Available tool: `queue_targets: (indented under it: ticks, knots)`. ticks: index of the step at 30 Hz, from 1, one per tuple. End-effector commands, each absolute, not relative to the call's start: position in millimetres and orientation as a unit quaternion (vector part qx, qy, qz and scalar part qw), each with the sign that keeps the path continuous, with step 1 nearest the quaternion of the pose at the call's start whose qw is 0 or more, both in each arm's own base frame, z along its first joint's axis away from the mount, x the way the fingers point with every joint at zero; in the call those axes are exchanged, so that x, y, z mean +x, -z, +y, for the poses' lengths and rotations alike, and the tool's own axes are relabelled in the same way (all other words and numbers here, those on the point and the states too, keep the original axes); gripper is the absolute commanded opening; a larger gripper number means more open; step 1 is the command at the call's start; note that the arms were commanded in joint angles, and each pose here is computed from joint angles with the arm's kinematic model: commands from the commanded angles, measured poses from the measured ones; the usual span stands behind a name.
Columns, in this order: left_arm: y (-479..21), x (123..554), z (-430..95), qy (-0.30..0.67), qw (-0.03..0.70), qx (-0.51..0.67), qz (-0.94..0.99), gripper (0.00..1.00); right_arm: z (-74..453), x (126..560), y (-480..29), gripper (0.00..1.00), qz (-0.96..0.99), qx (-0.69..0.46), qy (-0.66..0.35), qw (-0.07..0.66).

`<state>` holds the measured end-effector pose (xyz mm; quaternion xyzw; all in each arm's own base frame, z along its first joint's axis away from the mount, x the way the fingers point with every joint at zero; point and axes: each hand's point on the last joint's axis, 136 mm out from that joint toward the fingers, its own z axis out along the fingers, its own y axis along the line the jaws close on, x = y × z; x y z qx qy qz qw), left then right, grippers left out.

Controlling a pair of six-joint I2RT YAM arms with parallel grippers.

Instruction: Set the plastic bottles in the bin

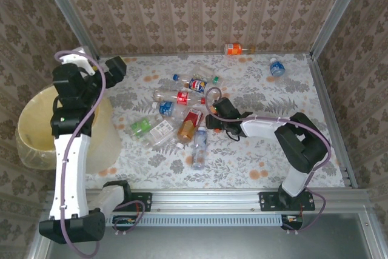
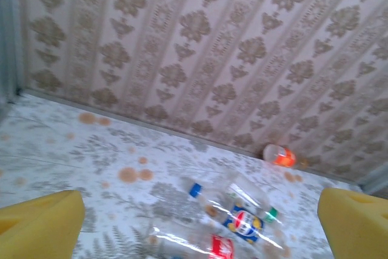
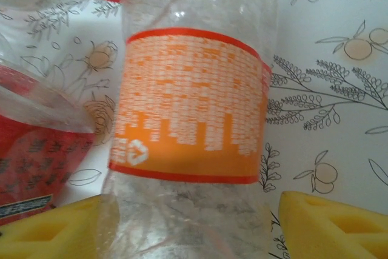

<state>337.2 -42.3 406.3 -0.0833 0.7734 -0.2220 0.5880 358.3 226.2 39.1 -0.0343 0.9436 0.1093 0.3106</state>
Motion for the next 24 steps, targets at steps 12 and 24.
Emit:
queue_targets:
  ticks: [12,24]
  knots:
    - [-390,361,-131,0.318,0.532,-0.008,0.785,1.0,209,358,-37,0.5,0.938,-0.034,-0.066,0.339]
    - [-350,378,-214,0.348,0.467,0.06,0.811,1.0,207,358,-76,0.4,0.907,-0.024,-0.108,0.407]
